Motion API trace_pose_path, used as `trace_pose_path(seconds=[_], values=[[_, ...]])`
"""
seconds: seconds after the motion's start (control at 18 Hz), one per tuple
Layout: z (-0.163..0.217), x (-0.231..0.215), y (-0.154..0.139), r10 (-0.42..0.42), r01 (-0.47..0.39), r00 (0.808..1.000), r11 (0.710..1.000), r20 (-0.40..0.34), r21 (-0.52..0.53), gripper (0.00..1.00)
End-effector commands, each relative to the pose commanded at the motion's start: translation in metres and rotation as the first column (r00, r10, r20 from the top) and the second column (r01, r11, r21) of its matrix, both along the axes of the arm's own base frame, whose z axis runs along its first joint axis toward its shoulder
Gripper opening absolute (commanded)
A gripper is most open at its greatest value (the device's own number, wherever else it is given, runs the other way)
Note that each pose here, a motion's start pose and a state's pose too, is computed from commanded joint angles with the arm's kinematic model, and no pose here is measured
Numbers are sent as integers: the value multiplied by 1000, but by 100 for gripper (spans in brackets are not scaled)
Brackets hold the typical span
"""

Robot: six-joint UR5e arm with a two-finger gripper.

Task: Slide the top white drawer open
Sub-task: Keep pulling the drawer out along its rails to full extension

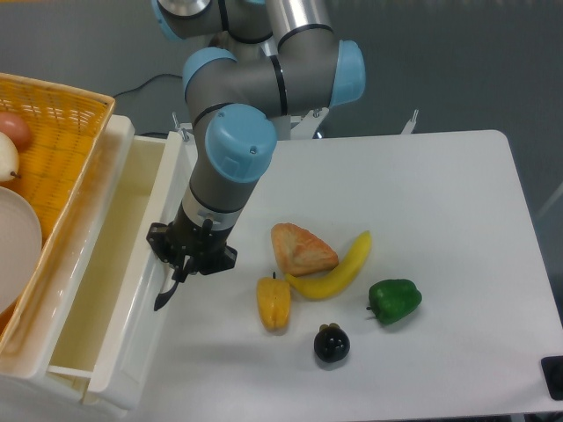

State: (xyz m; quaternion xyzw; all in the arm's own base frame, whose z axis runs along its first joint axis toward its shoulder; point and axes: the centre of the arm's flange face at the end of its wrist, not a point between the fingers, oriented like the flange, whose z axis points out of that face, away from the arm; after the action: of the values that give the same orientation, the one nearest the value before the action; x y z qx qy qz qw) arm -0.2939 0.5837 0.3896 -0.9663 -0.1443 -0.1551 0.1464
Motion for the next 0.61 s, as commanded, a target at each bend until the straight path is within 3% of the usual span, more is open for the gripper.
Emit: trace_pose_path(seconds=[0.61], values=[[-1,-17,-10,22,-22,1000,1000,-15,-12,16]])
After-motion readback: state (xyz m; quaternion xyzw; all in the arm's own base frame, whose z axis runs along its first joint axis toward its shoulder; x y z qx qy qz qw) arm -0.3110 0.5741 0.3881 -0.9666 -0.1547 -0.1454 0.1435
